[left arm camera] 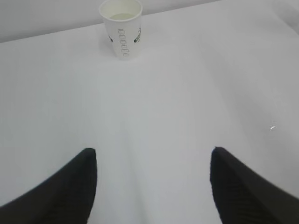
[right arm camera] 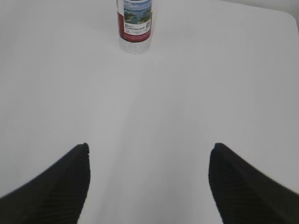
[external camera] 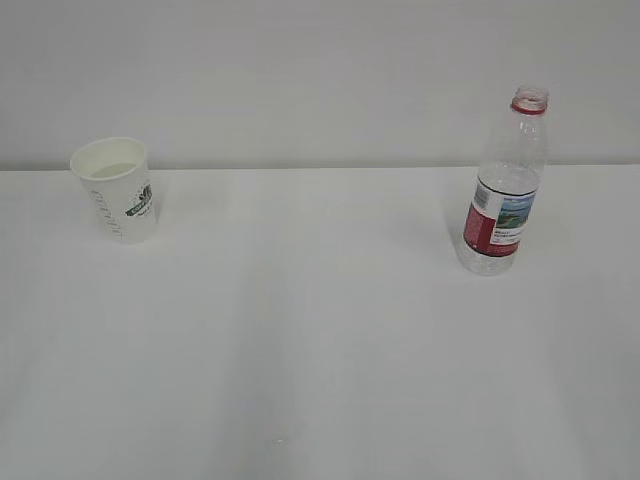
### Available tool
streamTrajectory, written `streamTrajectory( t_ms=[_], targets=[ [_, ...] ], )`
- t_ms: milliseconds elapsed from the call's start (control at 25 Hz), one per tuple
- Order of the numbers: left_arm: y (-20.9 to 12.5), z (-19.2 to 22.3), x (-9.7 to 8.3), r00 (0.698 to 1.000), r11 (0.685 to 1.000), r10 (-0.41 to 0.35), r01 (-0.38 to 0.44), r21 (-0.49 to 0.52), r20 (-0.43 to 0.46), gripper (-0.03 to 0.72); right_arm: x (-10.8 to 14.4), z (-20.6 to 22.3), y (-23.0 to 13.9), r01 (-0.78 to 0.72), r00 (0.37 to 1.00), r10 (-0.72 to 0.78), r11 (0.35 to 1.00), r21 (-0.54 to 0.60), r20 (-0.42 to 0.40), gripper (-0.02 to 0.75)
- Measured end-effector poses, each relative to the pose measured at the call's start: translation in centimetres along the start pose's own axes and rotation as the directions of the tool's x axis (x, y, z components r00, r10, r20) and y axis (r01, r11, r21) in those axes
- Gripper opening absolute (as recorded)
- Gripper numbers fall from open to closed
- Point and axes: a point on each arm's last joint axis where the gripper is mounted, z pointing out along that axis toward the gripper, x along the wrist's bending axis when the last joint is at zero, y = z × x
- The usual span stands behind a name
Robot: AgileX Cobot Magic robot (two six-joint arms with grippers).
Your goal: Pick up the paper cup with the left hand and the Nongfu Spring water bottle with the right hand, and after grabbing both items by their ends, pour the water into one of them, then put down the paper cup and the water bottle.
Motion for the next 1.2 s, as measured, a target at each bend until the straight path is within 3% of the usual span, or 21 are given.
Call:
streamTrajectory(
  t_ms=[440,760,1200],
  targets=[
    [-1.4,1.0,-0.2,1.000,0.998,-0.013,0.012,0.059,0.020,0.528,0.1,-0.9,-3.0,-0.044,0.999,0.044,0.998,0.034,0.005,0.594],
    [-2.8,-0.7,-0.5,1.000,0.998,-0.005,0.006,-0.058,0.026,0.519,0.0,-1.7,-4.2,-0.054,0.998,0.055,0.997,-0.060,0.010,0.591],
    [-3.0,-0.6,-0.5,1.000,0.999,-0.006,0.007,-0.046,0.030,0.484,0.0,-2.2,-4.8,-0.059,0.998,0.061,0.992,-0.116,0.012,0.590]
  ],
)
